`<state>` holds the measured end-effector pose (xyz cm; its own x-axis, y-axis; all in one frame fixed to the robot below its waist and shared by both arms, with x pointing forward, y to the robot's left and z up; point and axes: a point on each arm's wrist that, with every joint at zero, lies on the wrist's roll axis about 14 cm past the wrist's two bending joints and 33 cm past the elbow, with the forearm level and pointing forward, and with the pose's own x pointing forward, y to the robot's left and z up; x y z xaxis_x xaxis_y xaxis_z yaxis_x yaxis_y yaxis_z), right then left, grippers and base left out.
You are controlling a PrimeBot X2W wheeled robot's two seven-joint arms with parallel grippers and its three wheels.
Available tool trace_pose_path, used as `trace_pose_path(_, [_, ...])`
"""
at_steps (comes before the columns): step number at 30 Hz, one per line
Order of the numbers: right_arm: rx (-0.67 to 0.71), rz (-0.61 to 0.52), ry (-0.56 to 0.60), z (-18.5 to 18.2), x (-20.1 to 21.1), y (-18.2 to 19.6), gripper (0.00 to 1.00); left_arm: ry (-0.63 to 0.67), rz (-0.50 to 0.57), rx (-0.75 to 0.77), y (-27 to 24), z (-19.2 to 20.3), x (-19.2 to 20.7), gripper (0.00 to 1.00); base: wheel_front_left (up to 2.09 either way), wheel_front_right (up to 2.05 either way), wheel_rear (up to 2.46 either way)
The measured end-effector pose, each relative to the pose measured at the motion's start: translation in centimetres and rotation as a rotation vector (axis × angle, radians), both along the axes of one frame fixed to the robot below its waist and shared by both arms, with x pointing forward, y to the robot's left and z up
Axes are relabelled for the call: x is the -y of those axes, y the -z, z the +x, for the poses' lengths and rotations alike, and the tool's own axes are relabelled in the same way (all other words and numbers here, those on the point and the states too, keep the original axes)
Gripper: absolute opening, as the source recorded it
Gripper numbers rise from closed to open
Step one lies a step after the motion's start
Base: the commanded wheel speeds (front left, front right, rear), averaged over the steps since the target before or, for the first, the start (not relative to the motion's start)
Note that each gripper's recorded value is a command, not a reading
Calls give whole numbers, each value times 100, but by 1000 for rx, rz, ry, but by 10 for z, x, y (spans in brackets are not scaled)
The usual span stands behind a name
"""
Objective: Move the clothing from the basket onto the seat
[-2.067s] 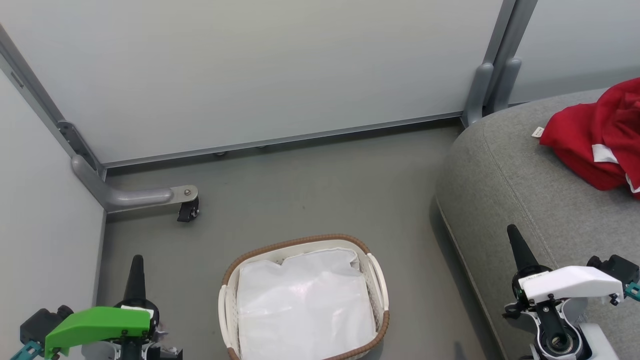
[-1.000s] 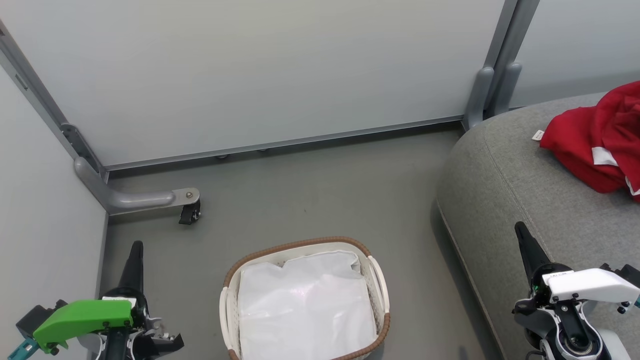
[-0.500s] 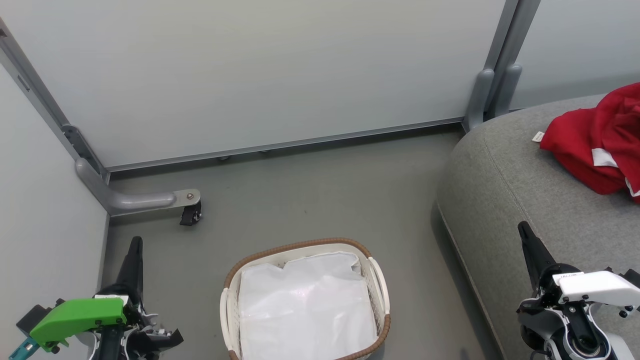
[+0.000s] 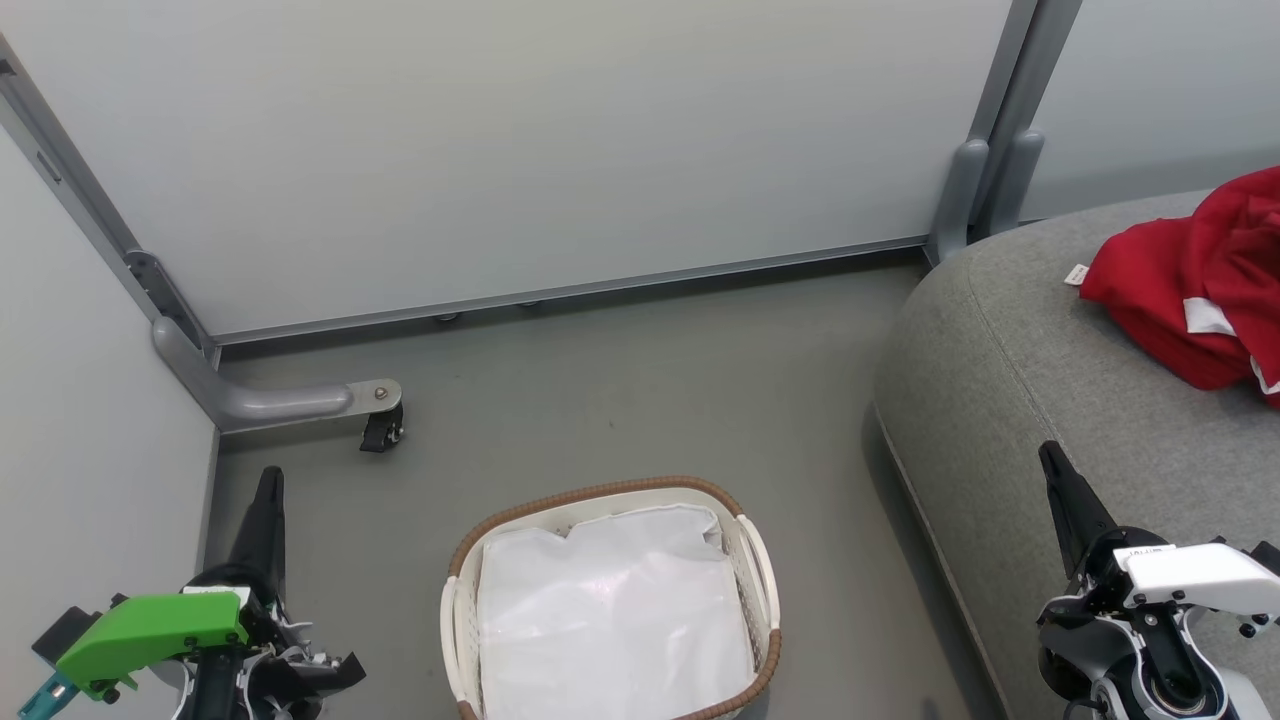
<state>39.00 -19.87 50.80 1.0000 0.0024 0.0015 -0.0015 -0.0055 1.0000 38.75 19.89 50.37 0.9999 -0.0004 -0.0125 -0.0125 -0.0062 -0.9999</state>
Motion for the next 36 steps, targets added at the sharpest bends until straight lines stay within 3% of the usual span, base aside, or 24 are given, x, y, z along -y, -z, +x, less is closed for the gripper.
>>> trace_pose_path(36, [0, 0, 0, 0, 0, 0, 0, 0, 0, 0, 0, 0, 0, 0, 0, 0, 0])
